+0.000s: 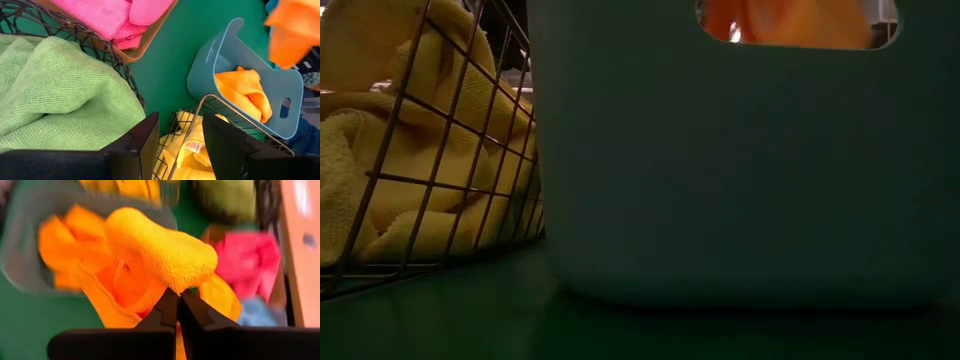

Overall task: Sort microfiber towel by color & place in baskets
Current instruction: Put the orange towel into the blue bin

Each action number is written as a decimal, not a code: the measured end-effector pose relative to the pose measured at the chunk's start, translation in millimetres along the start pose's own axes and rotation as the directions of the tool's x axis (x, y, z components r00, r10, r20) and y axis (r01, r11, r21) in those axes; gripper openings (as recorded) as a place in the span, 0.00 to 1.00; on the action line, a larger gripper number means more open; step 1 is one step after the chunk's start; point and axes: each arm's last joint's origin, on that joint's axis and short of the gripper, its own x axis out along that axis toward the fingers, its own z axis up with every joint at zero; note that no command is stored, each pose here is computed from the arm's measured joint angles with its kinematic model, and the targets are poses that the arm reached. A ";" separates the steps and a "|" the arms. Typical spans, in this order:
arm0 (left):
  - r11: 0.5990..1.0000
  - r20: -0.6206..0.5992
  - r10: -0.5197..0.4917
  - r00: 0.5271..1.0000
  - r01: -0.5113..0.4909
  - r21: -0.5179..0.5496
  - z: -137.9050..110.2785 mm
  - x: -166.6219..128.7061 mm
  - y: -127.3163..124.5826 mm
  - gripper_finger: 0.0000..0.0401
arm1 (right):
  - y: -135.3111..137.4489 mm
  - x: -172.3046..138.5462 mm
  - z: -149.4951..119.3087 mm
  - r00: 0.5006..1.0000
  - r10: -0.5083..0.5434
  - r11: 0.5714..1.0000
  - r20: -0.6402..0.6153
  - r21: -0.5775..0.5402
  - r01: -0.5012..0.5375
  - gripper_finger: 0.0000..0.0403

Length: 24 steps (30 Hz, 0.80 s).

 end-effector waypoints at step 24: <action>0.999 0.026 0.046 0.999 -0.046 0.006 1.8 0.0 1.1 0.36 | 40.4 49.5 62.3 0.932 0.295 0.912 0.210 -0.353 -0.209 0.02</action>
